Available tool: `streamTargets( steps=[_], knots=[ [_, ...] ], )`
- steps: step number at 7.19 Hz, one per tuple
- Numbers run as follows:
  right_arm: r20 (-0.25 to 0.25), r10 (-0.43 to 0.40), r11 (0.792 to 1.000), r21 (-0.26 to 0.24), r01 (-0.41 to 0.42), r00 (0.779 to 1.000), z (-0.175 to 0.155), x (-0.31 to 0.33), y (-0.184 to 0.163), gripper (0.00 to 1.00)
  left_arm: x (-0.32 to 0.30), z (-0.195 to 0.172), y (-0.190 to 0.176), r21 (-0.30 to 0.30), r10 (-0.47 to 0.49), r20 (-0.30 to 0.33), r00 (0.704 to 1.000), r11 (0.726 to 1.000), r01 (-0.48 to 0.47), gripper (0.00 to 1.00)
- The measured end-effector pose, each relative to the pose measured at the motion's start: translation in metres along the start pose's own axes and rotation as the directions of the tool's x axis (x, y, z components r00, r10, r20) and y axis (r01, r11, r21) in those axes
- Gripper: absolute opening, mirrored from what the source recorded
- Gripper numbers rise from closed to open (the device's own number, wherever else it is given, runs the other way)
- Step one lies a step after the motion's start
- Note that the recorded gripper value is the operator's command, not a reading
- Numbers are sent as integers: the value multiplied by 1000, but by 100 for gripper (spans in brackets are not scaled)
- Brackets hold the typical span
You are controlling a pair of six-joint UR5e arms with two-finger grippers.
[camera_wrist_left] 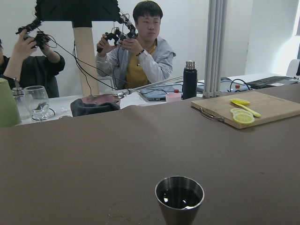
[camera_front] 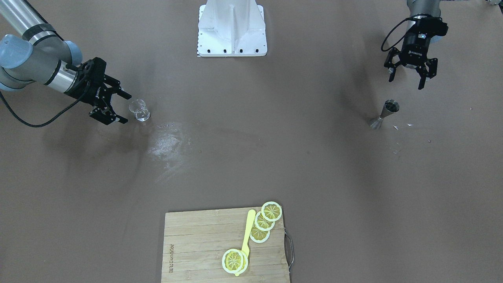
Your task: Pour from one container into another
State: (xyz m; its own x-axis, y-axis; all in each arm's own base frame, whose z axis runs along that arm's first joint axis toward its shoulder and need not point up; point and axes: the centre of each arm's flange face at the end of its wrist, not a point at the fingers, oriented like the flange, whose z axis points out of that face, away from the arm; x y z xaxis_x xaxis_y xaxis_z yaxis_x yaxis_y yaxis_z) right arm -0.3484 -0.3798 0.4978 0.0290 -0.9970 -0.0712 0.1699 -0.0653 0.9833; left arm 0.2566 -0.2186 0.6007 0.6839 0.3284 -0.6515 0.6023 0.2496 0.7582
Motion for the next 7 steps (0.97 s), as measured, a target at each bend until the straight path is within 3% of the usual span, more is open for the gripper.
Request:
streamTargets(
  steps=[3,5,7],
  knots=[
    [7,1,1000,-7,-1,1000,16,0,2,95,23,5,23,-14,59,21,998,998,-59,98],
    [-3,-2,1000,-4,2,1000,22,5,-4,90,36,7,32,39,72,107,992,996,-77,98],
    [1,-2,1000,0,2,1000,28,4,-8,84,48,7,34,88,23,179,984,995,-39,98]
  ],
)
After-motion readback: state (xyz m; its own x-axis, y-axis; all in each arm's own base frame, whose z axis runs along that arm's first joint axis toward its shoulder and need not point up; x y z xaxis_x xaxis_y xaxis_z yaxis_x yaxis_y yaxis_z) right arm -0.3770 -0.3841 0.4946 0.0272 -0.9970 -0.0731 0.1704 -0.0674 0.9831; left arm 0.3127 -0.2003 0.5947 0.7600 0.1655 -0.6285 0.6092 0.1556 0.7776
